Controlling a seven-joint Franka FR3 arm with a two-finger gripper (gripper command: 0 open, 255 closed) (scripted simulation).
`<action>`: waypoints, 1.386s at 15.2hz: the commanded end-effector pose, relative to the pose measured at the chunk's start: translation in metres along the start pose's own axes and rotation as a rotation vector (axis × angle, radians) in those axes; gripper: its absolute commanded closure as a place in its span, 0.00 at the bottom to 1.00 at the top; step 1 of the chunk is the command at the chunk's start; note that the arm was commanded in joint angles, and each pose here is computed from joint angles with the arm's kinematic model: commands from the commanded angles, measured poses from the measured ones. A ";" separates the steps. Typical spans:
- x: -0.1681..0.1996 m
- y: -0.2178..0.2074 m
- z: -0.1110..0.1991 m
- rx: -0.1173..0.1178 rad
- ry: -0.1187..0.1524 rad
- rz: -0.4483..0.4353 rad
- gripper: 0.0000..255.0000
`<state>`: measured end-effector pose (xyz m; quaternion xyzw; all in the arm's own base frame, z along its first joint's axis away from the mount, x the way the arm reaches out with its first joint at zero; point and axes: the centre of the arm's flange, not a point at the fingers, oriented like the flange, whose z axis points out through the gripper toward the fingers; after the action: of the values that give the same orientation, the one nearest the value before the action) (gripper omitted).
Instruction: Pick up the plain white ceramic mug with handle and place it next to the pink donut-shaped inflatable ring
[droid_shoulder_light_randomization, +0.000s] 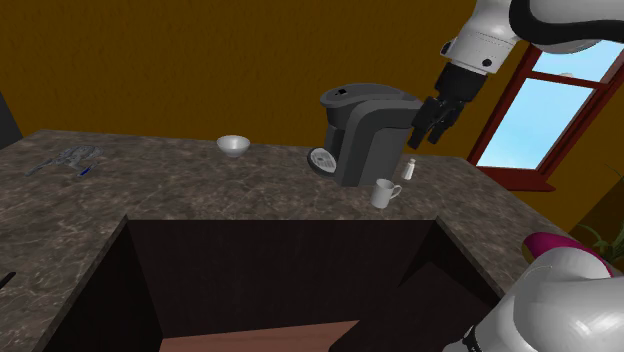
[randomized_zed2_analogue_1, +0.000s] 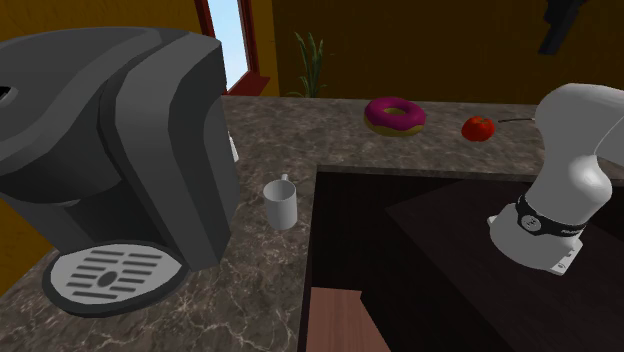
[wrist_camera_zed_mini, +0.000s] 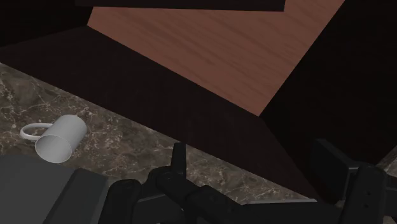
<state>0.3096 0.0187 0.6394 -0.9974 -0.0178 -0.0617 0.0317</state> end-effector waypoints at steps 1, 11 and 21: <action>0.000 0.000 0.000 0.000 0.000 0.000 0.00; 0.076 0.074 0.086 -0.021 -0.075 0.075 0.00; 0.140 0.155 0.176 -0.041 -0.150 0.151 0.00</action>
<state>0.4672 -0.1107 0.4817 -0.9984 0.0524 0.0113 0.0156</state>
